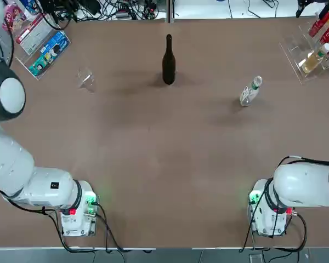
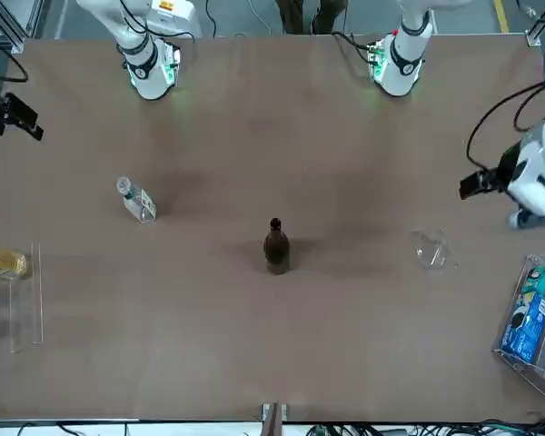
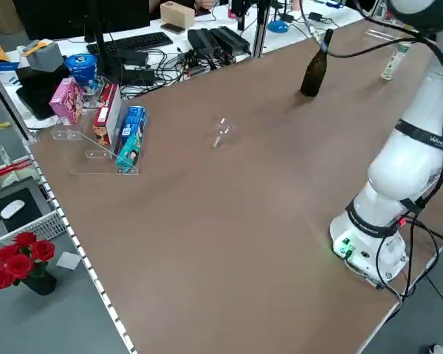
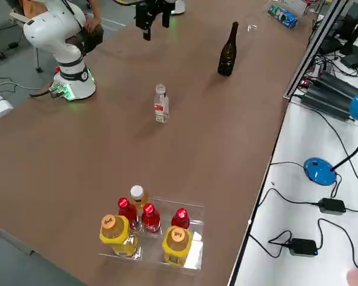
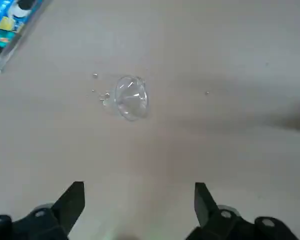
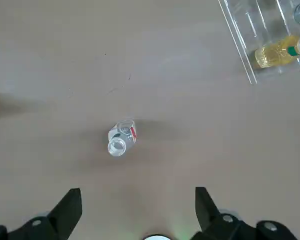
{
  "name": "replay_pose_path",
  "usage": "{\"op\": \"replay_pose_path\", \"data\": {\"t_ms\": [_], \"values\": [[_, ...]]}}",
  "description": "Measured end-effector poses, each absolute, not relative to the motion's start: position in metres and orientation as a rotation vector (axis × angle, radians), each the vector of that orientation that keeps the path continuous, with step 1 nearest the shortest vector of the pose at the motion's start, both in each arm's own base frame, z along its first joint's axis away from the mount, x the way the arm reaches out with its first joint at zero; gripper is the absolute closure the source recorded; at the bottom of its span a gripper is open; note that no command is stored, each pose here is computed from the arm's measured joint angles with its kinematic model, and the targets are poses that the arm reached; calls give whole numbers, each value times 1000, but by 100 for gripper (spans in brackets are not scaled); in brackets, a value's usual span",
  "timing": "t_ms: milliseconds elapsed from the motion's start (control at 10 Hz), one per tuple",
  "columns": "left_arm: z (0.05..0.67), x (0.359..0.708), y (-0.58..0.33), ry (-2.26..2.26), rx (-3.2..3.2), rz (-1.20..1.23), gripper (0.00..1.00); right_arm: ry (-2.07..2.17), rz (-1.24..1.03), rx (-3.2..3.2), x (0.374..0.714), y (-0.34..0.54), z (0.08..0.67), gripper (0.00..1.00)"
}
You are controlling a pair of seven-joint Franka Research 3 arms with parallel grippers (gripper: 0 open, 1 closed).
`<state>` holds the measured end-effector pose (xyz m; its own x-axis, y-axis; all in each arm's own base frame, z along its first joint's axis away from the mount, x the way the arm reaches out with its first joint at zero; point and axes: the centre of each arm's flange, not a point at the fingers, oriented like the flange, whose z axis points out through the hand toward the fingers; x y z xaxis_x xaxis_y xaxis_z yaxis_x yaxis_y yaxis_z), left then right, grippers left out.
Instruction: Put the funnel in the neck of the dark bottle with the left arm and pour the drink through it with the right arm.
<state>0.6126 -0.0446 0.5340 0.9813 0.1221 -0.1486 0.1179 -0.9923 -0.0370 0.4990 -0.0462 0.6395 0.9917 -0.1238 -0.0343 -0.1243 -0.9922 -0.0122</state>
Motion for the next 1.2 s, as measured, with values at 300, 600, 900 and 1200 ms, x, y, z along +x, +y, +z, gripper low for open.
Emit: {"op": "replay_pose_path", "data": {"t_ms": [300, 600, 900, 1200], "values": [[470, 640, -35, -202, -3082, 295, 4, 197, 79, -3119, 499, -47, 631, 0], [414, 654, -21, -72, -2871, 252, 1, 196, 96, -3119, 498, -47, 626, 0], [329, 650, -42, 83, -2663, 227, 1, 201, 115, -3117, 498, -48, 617, 0], [277, 639, -54, 109, -2583, 248, 3, 224, 81, -3115, 502, -57, 609, 0]]}}
